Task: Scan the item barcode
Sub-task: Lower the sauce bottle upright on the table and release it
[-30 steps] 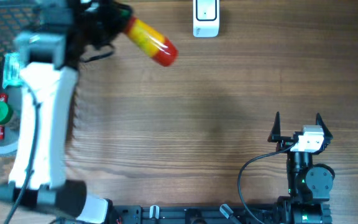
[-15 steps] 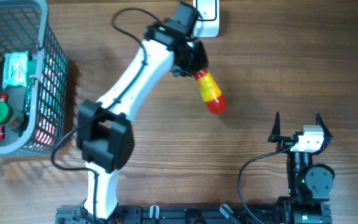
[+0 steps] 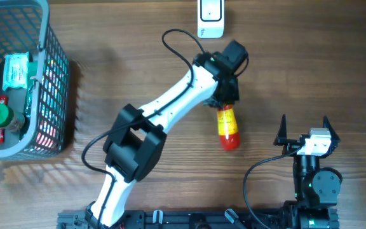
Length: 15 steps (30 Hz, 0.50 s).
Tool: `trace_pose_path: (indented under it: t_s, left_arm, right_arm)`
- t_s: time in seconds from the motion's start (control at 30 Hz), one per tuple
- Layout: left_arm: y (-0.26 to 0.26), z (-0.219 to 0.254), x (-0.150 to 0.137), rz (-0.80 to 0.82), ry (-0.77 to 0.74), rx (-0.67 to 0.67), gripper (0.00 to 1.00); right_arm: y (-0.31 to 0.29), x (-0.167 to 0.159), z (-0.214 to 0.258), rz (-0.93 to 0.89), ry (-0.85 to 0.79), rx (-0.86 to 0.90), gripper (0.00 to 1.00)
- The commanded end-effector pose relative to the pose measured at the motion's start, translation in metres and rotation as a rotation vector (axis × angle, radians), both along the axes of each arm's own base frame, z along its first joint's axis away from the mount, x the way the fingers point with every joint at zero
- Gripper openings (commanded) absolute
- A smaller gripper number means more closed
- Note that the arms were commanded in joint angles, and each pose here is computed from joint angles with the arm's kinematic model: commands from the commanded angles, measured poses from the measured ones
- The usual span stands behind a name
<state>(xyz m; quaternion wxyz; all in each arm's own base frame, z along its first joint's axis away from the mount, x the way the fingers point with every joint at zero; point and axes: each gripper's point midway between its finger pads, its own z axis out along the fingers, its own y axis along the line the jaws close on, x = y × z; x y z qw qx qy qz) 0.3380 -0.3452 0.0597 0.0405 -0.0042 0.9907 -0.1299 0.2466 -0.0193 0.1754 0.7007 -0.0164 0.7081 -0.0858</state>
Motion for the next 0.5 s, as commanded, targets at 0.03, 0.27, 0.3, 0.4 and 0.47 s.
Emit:
trace_pose_path:
  t_s: [0.03, 0.27, 0.3, 0.4, 0.47]
  left_arm:
    - [0.019, -0.037, -0.009, 0.005, -0.028, 0.124, 0.49]
    - [0.024, -0.02, -0.007, 0.011, -0.055, 0.131, 1.0]
    - [0.029, -0.011, -0.007, 0.017, -0.068, 0.146, 1.0]
    - [0.062, 0.034, 0.005, 0.061, -0.171, 0.257, 1.0]
    - [0.093, 0.082, 0.02, 0.119, -0.287, 0.339, 1.0]
  right_arm:
    - [0.004, 0.0, 0.001, 0.019, -0.005, -0.012, 1.0]
    - [0.004, 0.0, 0.001, 0.019, -0.005, -0.013, 1.0]
    - [0.004, 0.0, 0.001, 0.019, -0.005, -0.012, 1.0]
    - [0.004, 0.0, 0.001, 0.019, -0.005, -0.012, 0.99]
    - [0.004, 0.0, 0.001, 0.019, -0.005, -0.012, 1.0]
